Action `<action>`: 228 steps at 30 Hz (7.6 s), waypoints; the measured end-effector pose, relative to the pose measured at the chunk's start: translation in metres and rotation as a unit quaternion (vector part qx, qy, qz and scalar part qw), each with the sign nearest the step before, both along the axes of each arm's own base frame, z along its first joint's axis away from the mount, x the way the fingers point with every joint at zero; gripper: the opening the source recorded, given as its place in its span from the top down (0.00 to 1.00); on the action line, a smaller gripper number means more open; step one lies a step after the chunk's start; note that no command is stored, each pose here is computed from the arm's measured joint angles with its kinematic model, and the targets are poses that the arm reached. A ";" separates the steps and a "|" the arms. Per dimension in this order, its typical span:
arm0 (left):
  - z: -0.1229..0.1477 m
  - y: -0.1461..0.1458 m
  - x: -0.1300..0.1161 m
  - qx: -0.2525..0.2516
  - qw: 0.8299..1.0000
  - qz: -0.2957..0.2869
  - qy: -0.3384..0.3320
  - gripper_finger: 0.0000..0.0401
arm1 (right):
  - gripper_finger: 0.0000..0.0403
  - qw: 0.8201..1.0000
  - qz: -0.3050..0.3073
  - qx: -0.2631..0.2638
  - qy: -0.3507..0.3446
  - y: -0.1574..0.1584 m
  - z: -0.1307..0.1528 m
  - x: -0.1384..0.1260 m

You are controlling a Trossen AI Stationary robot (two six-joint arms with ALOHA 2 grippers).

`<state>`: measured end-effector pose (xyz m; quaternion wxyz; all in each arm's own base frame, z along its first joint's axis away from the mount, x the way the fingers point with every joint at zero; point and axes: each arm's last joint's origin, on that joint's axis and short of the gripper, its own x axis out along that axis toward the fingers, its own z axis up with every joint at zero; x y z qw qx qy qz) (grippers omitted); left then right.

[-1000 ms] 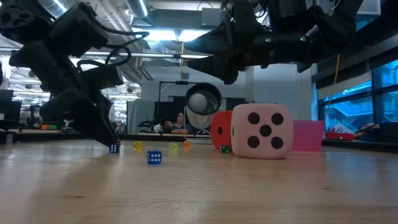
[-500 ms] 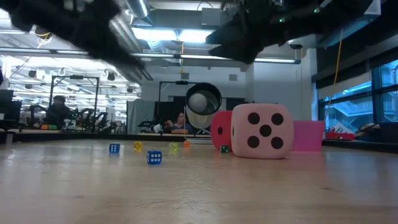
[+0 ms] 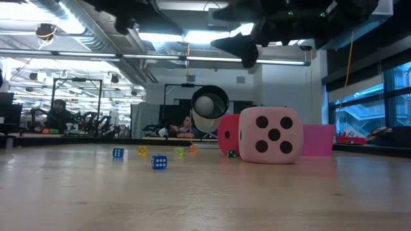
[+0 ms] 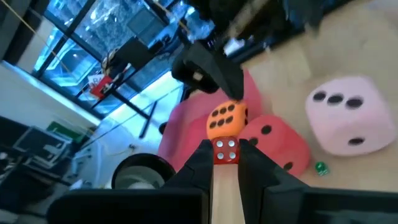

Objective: Pick & Place Dice
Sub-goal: Put the small red dice into the red bin

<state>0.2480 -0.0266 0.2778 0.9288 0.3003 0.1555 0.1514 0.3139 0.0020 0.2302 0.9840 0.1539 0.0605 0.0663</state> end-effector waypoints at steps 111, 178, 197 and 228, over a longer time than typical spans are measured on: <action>-0.005 -0.008 0.042 0.089 0.995 -0.006 0.033 0.93 | 0.84 0.995 0.002 0.094 -0.036 -0.032 -0.020 0.023; 0.036 -0.009 -0.024 -0.082 0.996 0.008 -0.018 0.58 | 0.87 0.972 -0.198 -0.123 0.017 -0.050 0.087 -0.102; -0.004 0.023 -0.055 -0.177 0.982 -0.013 -0.060 0.58 | 0.87 0.950 -0.279 -0.139 0.001 -0.037 0.061 -0.172; -0.052 0.026 -0.082 -0.224 0.961 -0.039 -0.159 0.58 | 0.87 0.920 -0.371 -0.074 0.103 -0.045 -0.053 -0.160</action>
